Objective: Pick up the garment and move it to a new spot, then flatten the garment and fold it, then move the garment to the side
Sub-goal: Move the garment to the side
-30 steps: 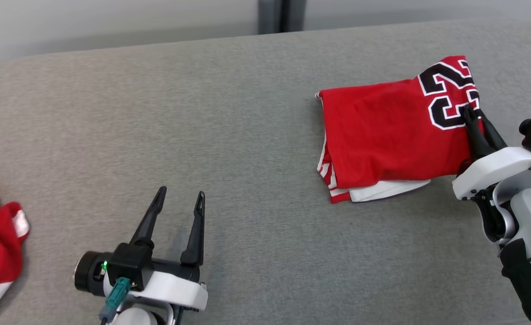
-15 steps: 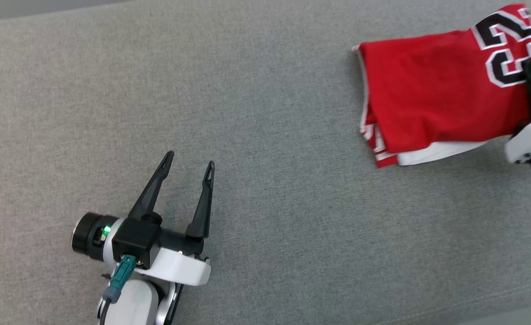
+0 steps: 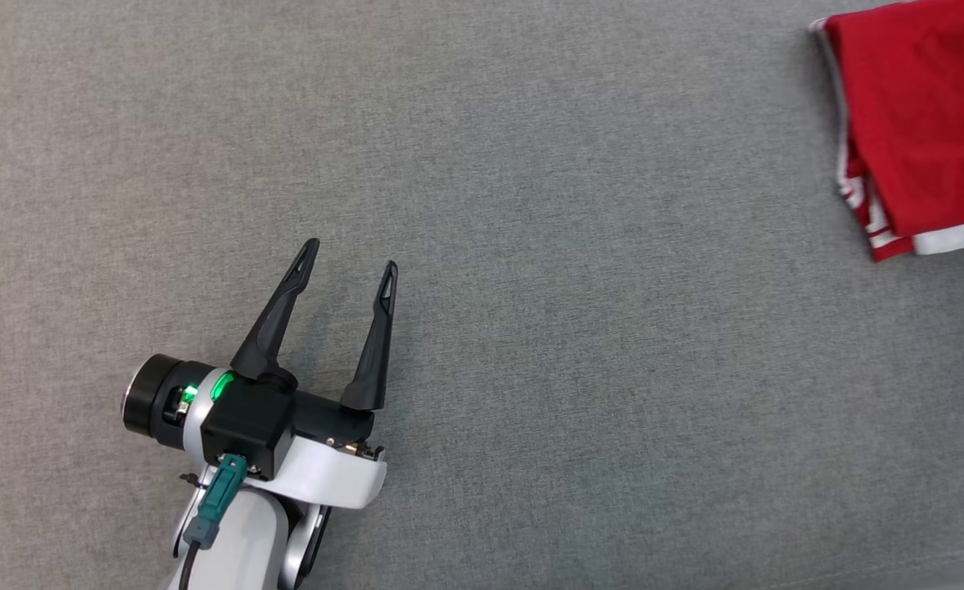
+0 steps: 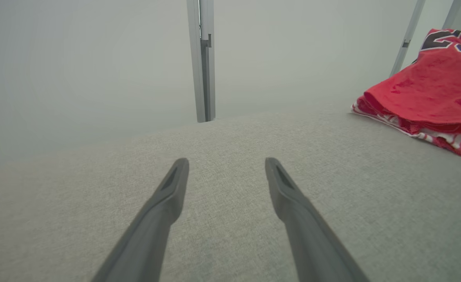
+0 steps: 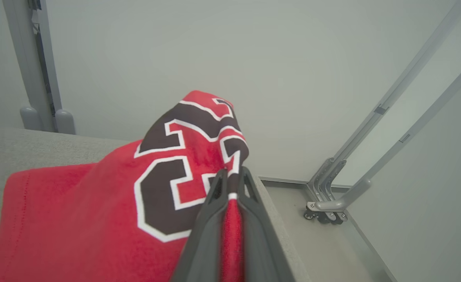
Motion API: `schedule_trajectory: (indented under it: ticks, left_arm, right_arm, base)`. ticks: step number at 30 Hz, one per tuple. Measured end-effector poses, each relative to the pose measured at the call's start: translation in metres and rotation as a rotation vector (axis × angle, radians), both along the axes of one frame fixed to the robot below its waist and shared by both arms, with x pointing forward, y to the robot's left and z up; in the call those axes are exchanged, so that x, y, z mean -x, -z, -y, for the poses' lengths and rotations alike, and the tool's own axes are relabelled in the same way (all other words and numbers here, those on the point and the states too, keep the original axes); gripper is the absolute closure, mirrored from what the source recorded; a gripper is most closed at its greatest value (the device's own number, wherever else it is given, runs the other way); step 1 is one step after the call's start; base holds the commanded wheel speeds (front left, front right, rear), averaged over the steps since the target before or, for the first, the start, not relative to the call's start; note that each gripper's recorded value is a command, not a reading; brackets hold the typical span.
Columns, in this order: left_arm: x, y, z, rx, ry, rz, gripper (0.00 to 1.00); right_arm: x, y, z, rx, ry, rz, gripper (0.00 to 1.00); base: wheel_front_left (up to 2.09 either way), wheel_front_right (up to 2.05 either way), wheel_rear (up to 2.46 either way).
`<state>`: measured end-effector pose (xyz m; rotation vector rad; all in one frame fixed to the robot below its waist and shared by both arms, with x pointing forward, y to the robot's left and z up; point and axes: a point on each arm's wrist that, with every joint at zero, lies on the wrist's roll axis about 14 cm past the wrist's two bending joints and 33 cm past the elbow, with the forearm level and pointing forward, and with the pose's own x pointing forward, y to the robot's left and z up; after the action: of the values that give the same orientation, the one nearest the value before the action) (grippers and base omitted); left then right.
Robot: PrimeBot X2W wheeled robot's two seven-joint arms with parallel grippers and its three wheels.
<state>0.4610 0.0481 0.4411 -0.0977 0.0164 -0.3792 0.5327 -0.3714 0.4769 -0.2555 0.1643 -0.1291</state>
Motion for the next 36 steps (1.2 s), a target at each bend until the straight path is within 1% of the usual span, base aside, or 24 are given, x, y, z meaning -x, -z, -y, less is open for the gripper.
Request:
schedule_trajectory:
  ticks: [5, 12, 15, 19, 23, 25, 26, 27, 28, 29, 30, 33, 36]
  left_arm:
    - [-0.001, 0.001, -0.004, -0.002, -0.011, -0.001, 0.0]
    - [-0.005, 0.007, -0.004, -0.001, -0.011, -0.011, 0.0]
    - [-0.006, 0.012, -0.004, -0.002, -0.011, -0.018, 0.0]
    - [-0.009, 0.014, -0.008, -0.012, -0.017, -0.018, 0.0]
    - [-0.009, 0.016, -0.012, -0.023, -0.02, -0.019, 0.0]
    - [-0.009, 0.016, -0.012, -0.023, -0.02, -0.017, 0.0]
    - [-0.009, 0.015, -0.012, -0.022, -0.019, -0.016, 0.0]
    - [-0.009, 0.015, -0.011, -0.022, -0.018, -0.016, 0.0]
    - [-0.009, 0.015, -0.01, -0.021, -0.016, -0.015, 0.0]
    - [-0.009, 0.014, -0.01, -0.02, -0.015, -0.014, 0.0]
    - [-0.009, 0.014, -0.009, -0.019, -0.012, -0.013, 0.0]
    - [-0.008, 0.013, -0.007, -0.017, -0.007, -0.011, 0.0]
    - [-0.008, 0.009, -0.005, -0.012, -0.005, -0.006, 0.0]
  right_arm:
    - [-0.003, -0.002, 0.008, 0.039, 0.01, 0.0, 1.0]
    - [-0.007, 0.021, 0.008, 0.068, 0.011, -0.06, 1.0]
    - [-0.01, 0.028, 0.013, 0.072, 0.032, -0.075, 1.0]
    - [-0.011, 0.033, 0.025, 0.122, 0.058, -0.102, 1.0]
    - [-0.013, 0.027, 0.035, 0.2, 0.072, -0.107, 1.0]
    - [-0.011, 0.027, 0.04, 0.22, 0.089, -0.115, 1.0]
    - [-0.009, 0.029, 0.042, 0.229, 0.097, -0.125, 0.89]
    - [-0.008, 0.03, 0.042, 0.241, 0.097, -0.133, 0.73]
    - [-0.007, 0.03, 0.043, 0.244, 0.102, -0.133, 0.61]
    - [-0.007, 0.031, 0.042, 0.243, 0.105, -0.133, 0.29]
    - [-0.007, 0.03, 0.041, 0.249, 0.105, -0.13, 0.0]
    - [-0.012, 0.018, 0.039, 0.28, 0.102, -0.095, 0.0]
    - [-0.022, 0.009, 0.017, 0.277, 0.065, -0.045, 0.0]
  base:
    - [0.0, 0.0, 0.0]
    - [0.0, 0.0, 0.0]
    - [0.0, 0.0, 0.0]
    - [0.0, 0.0, 0.0]
    - [0.0, 0.0, 0.0]
    - [0.0, 0.0, 0.0]
    - [0.0, 0.0, 0.0]
    - [0.0, 0.0, 0.0]
    - [0.0, 0.0, 0.0]
    - [0.0, 0.0, 0.0]
    - [0.0, 0.0, 0.0]
    - [0.0, 0.0, 0.0]
    - [0.0, 0.0, 0.0]
